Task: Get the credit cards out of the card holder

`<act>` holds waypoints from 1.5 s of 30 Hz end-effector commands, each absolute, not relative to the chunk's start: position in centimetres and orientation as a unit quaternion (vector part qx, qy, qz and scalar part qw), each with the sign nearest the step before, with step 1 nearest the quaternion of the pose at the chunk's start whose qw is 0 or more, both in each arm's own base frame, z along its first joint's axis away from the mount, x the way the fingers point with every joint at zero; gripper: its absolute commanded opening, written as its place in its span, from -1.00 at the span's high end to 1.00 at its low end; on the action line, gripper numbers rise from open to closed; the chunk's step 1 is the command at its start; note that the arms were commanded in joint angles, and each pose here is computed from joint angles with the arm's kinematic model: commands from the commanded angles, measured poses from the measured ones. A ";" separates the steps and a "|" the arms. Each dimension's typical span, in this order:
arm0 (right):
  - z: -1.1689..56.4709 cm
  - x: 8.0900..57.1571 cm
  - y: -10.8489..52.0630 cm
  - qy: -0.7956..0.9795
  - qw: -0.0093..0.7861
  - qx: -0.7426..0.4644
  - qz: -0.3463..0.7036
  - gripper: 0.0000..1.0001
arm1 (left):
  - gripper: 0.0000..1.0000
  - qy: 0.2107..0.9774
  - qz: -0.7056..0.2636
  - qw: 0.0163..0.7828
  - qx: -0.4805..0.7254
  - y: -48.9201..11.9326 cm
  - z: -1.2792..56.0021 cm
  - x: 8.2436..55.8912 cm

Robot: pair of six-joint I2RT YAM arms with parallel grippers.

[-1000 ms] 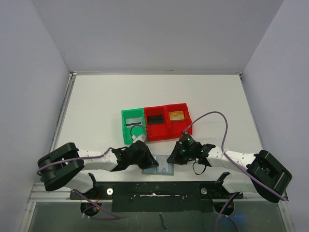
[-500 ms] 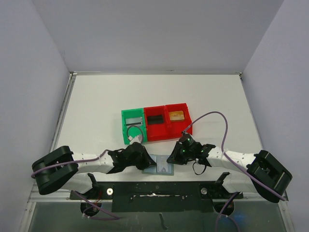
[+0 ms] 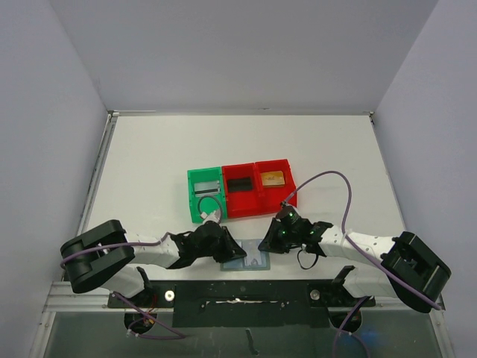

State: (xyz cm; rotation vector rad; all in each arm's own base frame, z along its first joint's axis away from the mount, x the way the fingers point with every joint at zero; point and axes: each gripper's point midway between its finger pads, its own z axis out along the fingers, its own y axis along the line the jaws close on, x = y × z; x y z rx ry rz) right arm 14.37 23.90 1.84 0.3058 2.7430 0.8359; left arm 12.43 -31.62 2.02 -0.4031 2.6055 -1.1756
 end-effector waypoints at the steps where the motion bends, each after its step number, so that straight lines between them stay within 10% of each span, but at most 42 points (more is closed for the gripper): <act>1: 1.1 13.9 23.1 0.952 0.128 0.096 0.262 0.82 | 0.96 0.876 -0.444 0.116 -0.148 -32.5 2.8 12.2; 39: 5.0 15.0 27.5 0.925 0.138 0.030 0.354 0.48 | 1.00 0.871 -0.434 0.150 -0.174 -30.2 3.5 12.7; 45: 2.7 14.3 26.3 0.939 0.118 0.049 0.320 0.57 | 0.70 0.870 -0.435 0.150 -0.176 -30.3 3.6 12.7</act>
